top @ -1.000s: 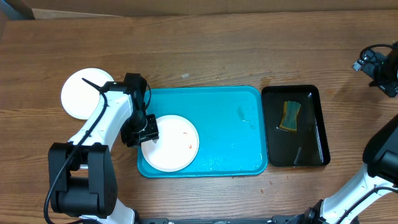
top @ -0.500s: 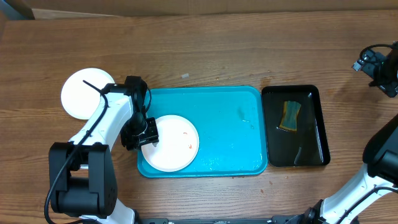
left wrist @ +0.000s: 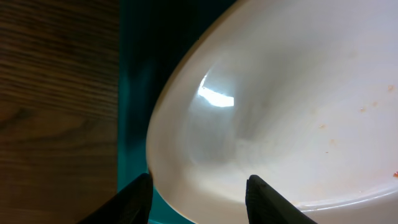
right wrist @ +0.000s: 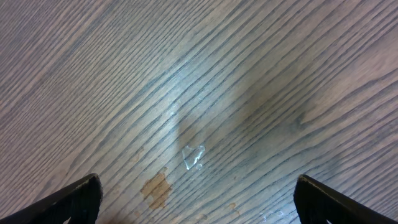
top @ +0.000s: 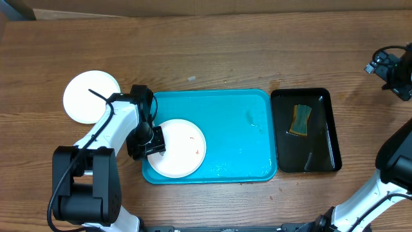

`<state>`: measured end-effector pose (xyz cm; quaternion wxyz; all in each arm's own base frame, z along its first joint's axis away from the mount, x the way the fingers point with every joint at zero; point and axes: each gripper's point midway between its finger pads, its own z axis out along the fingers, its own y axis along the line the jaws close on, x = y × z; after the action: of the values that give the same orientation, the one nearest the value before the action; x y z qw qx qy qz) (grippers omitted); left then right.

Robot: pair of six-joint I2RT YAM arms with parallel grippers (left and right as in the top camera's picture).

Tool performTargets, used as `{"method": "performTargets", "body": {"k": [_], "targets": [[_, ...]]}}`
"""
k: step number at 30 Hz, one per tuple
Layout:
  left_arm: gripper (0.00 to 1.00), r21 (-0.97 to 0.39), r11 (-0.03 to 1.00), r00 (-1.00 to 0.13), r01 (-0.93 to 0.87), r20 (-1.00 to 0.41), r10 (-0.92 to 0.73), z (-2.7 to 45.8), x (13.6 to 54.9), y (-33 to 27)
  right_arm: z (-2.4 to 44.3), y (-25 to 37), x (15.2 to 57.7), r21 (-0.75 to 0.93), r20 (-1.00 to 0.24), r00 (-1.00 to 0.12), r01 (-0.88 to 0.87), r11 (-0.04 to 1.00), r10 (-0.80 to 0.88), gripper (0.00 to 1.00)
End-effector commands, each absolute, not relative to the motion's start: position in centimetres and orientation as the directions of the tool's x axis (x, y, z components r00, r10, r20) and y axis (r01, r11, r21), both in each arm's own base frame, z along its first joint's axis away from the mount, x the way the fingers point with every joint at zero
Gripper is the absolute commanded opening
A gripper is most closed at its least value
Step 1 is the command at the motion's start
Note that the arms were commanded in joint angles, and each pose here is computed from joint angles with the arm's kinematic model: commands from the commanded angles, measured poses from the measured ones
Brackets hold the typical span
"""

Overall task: Clean dirty plates on tray and stack at the side
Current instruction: 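Slide the white plate rightward across the teal tray with left gripper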

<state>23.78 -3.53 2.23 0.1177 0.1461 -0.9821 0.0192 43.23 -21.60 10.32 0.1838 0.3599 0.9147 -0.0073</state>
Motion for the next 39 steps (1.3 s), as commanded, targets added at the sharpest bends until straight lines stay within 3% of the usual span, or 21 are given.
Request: {"method": "performTargets", "body": {"k": [1,14,24,29,32,39], "targets": [[0.5,-0.095,0.941,-0.924,-0.325,0.244,-0.294,2.5,24.2,-5.1,12.0,-21.7,43.6,0.134,-0.378,-0.656,0.66,0.739,0.654,1.0],[0.58,-0.247,0.914,-0.94,-0.323,0.198,-0.279,2.7,26.5,-7.4,12.0,-21.7,43.6,0.134,-0.378,-0.656,0.66,0.739,0.654,1.0],[0.56,-0.355,0.921,-0.987,-0.158,0.081,-0.138,3.4,28.7,-12.3,12.0,-21.7,43.6,0.134,-0.378,-0.656,0.66,0.739,0.653,1.0],[0.57,-0.335,0.935,-0.993,-0.118,0.055,-0.105,5.7,29.8,-12.3,12.0,-21.7,43.6,0.134,-0.378,-0.656,0.66,0.739,0.654,1.0],[0.59,-0.236,0.964,-0.993,-0.121,0.038,-0.116,6.5,30.2,-10.6,12.0,-21.7,43.6,0.134,-0.378,-0.655,0.66,0.739,0.654,1.0],[0.59,-0.168,0.978,-0.992,-0.121,0.05,-0.114,5.3,29.3,-9.6,12.0,-21.7,43.6,0.134,-0.378,-0.656,0.66,0.739,0.654,1.0]]}}
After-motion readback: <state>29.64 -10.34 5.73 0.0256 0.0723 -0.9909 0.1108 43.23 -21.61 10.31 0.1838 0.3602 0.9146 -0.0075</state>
